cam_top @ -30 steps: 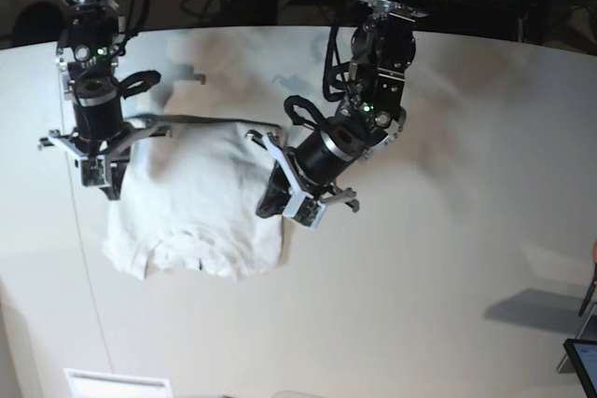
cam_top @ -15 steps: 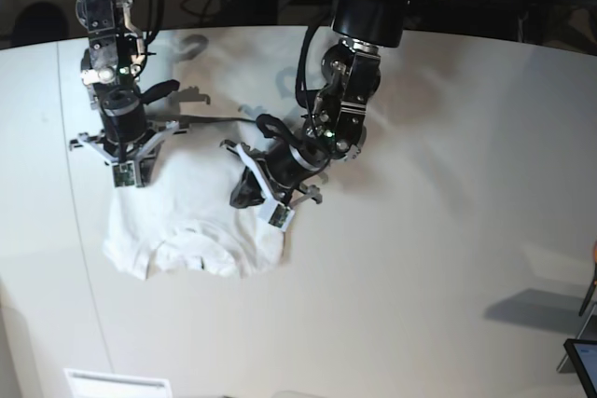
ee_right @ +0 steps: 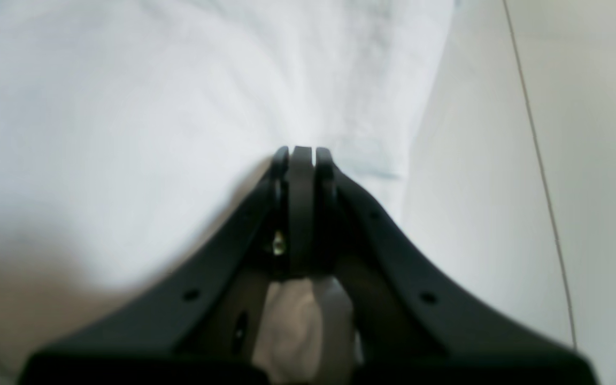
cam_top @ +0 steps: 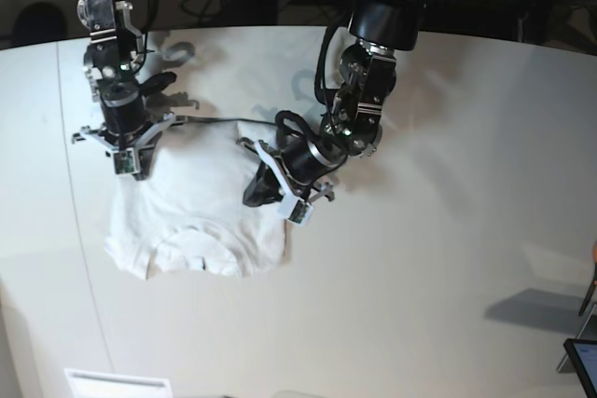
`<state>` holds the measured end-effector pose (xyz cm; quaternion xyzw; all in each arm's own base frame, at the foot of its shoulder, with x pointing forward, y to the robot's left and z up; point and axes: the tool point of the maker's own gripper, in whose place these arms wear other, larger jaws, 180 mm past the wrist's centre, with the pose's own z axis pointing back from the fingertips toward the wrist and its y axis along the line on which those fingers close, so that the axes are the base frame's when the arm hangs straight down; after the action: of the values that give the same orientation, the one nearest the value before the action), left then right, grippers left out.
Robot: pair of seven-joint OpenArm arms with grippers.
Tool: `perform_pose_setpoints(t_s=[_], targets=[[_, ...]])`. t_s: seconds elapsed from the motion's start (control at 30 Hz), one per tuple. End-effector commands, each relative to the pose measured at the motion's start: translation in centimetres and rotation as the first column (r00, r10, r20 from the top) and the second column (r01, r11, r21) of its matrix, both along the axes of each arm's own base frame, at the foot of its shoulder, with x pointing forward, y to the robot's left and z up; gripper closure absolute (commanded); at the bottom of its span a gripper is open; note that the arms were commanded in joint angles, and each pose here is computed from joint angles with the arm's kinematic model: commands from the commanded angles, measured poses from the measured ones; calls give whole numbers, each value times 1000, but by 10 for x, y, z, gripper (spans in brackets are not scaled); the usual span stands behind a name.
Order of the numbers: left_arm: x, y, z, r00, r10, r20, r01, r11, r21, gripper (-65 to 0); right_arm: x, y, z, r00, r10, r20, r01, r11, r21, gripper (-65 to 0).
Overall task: Fold the T-shirt properly
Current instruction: 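Press down on the folded shirt with both grippers to flatten it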
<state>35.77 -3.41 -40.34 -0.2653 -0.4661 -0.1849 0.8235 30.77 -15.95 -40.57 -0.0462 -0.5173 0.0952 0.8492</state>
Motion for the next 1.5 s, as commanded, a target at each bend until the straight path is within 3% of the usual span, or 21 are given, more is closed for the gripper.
perform_pose_setpoints(t_s=[0.0,0.17,0.33,0.47,0.6,0.87,1.03,1.17,1.3,1.47], targets=[[5,11,-4,1000,13,-11,-12,997,76,0,4,1,10,1000,8,19,-8,1000,-5,-17],[19,6,44,993,12,117,-18,999,46,0,16,10,59,992,25,121,-25,1000,-1,-17],[38,11,88,971,84,224,-90,996,19,0,37,12,100,982,22,186,-21,1000,-6,-17],[50,-4,100,969,90,231,-89,996,-18,0,61,9,116,979,11,202,-9,1000,-11,-17],[61,-21,93,978,81,191,-76,996,-35,0,77,6,116,980,2,201,1,1000,-14,-17],[75,-30,49,994,73,78,-72,997,-10,0,103,-10,62,996,-31,84,33,999,-22,-17],[69,-27,13,997,73,-12,-72,997,19,0,97,-17,26,999,-38,35,39,999,-21,-17],[64,-27,6,997,73,-30,-72,997,22,0,91,-13,11,1000,-7,-2,7,1000,-13,-17],[66,-27,13,997,74,-13,-74,997,16,0,94,-10,22,1000,4,27,-4,1000,-12,-17],[77,-28,58,992,81,101,-79,997,-22,0,93,-2,61,993,29,116,-27,999,-16,-17]])
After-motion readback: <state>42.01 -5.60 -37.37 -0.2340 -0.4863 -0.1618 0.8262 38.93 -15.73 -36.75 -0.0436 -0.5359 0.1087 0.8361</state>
